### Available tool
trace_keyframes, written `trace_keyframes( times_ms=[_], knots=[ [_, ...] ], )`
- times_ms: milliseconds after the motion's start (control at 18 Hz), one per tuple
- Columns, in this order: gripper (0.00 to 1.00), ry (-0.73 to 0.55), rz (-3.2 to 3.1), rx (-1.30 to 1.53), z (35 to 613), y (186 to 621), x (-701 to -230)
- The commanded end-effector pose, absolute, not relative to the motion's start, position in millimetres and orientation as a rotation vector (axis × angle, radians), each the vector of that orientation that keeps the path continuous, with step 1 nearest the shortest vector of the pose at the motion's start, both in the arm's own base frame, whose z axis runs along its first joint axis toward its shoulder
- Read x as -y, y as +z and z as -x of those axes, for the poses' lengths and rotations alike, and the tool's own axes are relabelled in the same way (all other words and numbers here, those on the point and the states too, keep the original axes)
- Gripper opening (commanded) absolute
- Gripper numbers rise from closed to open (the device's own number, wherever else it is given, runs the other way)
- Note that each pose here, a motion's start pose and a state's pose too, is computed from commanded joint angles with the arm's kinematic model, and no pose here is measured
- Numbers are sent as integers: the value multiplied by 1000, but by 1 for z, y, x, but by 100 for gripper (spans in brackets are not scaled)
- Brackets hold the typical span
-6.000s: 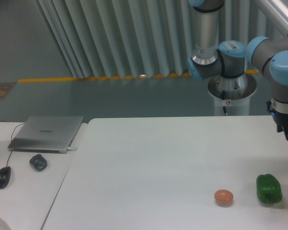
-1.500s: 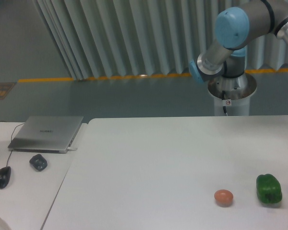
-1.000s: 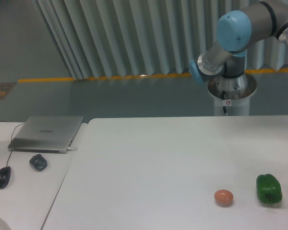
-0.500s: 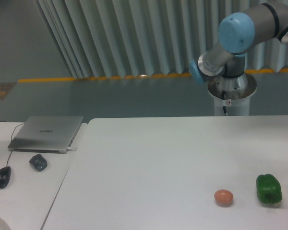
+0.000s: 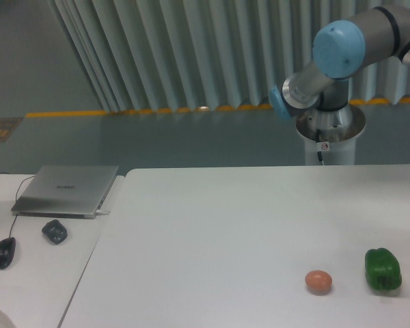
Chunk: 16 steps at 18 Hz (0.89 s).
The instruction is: Place the red pepper on the table
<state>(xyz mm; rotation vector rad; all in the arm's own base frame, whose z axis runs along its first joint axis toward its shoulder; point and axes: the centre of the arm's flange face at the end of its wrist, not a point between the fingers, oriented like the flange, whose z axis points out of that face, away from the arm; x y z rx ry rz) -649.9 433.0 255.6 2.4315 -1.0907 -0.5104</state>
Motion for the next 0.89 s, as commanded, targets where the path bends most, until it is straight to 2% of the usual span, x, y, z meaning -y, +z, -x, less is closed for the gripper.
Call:
trace_keyframes(
  times_ms=[722,778,889],
  knots=[
    [100,-494,-2434,1089,653,248,-429],
    [97,-494,-2434,1089,653,248,-429],
    [79,-494,-2434,1089,651,250,-428]
  ],
)
